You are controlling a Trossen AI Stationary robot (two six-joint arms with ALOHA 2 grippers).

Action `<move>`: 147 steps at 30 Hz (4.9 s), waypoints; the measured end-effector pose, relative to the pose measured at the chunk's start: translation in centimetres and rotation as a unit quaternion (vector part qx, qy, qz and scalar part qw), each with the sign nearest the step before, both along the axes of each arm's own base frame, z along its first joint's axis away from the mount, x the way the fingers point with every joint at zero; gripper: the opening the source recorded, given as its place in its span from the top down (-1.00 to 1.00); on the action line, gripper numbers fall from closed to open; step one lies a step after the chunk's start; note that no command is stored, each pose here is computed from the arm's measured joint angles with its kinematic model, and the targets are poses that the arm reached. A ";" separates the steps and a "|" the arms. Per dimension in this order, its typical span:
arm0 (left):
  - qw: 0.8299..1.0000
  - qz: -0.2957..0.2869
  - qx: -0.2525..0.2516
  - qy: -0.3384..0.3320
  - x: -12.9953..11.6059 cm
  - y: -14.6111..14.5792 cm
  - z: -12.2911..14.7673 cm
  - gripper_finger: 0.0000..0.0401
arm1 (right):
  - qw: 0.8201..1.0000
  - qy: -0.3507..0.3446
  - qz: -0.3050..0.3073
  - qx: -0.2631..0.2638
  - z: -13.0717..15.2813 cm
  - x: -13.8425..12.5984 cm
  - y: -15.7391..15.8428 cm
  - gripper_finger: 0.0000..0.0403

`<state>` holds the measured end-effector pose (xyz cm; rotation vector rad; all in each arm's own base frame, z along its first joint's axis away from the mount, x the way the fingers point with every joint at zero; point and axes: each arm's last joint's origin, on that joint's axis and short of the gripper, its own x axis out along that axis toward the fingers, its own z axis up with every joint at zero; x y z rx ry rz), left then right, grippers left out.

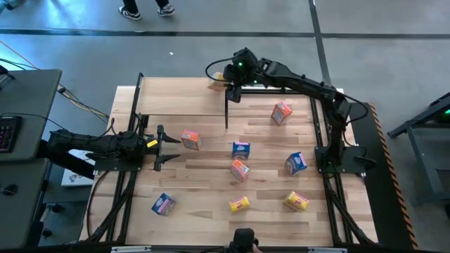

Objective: Stack cereal on shelf
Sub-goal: Put the top left yellow cereal box on the shelf

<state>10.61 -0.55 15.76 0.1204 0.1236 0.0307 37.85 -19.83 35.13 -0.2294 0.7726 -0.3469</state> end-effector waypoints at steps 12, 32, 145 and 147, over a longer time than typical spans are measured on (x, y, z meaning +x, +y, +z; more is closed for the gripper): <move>1.000 0.000 0.000 0.000 0.0 0.0 0.0 -0.25 | 1.000 0.001 0.005 0.017 0.0 0.4 0.1 0.09; 1.000 0.000 0.000 0.000 0.0 0.0 0.0 -0.25 | 1.000 -0.002 0.001 0.016 -0.3 0.7 -0.2 0.00; 1.000 0.000 0.000 0.000 0.0 0.0 0.0 -0.25 | 0.996 -0.001 0.001 0.085 -5.0 5.5 3.2 -0.18; 1.000 0.000 0.000 0.001 0.0 0.0 0.0 -0.25 | 0.997 -0.005 0.001 0.082 -5.3 5.8 3.1 -0.18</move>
